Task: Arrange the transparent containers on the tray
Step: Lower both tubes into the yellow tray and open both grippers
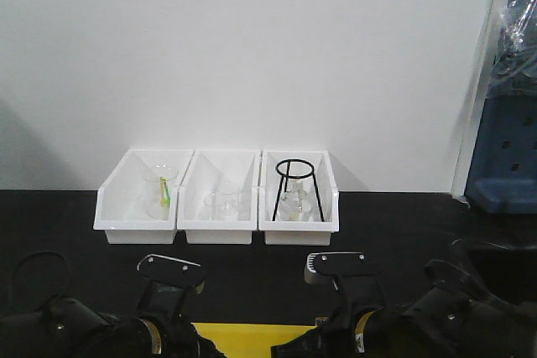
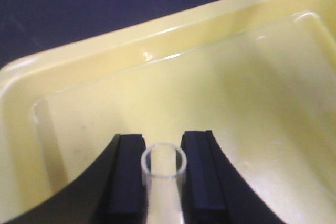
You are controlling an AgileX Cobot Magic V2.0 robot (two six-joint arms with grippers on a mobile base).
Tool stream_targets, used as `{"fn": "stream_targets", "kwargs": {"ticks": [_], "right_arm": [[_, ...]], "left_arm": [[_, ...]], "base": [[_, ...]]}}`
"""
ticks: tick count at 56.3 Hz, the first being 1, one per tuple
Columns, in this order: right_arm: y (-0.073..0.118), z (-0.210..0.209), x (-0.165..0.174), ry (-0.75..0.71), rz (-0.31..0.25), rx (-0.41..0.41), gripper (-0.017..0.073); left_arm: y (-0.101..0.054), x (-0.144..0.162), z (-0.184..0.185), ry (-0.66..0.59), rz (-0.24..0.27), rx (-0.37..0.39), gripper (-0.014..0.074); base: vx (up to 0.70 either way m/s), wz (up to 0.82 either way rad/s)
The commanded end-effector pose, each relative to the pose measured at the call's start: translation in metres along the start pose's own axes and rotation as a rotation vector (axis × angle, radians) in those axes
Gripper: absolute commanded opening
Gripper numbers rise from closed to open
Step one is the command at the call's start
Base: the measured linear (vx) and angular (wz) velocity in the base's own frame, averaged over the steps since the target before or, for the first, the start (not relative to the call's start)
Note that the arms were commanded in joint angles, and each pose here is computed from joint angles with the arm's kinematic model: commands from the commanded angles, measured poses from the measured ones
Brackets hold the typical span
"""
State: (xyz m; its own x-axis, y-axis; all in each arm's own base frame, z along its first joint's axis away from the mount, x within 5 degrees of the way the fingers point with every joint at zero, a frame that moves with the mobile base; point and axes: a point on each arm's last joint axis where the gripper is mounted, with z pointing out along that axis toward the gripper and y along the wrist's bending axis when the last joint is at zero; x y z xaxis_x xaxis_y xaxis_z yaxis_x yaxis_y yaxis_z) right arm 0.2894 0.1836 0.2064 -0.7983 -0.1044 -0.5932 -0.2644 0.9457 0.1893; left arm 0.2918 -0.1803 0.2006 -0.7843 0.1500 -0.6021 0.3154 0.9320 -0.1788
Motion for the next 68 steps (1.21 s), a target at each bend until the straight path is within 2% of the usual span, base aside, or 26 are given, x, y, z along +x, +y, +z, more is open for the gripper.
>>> {"fn": "stream_targets", "kwargs": {"ticks": [1,10,16,32,42,53,60,68], "right_arm": [[0.002,-0.003,-0.018,-0.104,-0.006,-0.033,-0.0008],[-0.006,0.015,-0.012,-0.056,0.023,-0.007,0.0001],[-0.009,0.018,-0.011,-0.048,0.064,0.0,0.0012],[-0.012,0.028,-0.008,-0.038,0.077,0.006,0.0094],[-0.013,0.031,-0.006,-0.023,0.084,0.011,0.024],[-0.013,0.031,-0.006,-0.022,0.083,0.012,0.0431],[-0.012,0.029,-0.008,-0.033,0.084,0.007,0.0495],[-0.009,0.01,-0.017,-0.088,0.084,-0.014,0.0504]], "left_arm": [[-0.004,-0.018,-0.003,-0.108,-0.033,0.034,0.0143],[0.008,-0.011,0.014,-0.051,-0.108,-0.001,0.0174],[0.014,-0.01,0.018,-0.035,-0.131,-0.017,0.0209],[0.015,-0.01,0.018,-0.042,-0.13,-0.016,0.0359],[0.015,-0.01,0.018,-0.038,-0.131,-0.017,0.0434],[0.015,-0.01,0.017,-0.034,-0.131,-0.018,0.0443],[0.013,-0.014,0.007,-0.053,-0.13,-0.012,0.0443],[0.01,-0.025,-0.019,-0.126,-0.117,0.009,0.0443]], "base": [[0.0,0.0],[0.0,0.0],[0.0,0.0],[0.0,0.0],[0.0,0.0],[0.0,0.0],[0.0,0.0],[0.0,0.0]]}}
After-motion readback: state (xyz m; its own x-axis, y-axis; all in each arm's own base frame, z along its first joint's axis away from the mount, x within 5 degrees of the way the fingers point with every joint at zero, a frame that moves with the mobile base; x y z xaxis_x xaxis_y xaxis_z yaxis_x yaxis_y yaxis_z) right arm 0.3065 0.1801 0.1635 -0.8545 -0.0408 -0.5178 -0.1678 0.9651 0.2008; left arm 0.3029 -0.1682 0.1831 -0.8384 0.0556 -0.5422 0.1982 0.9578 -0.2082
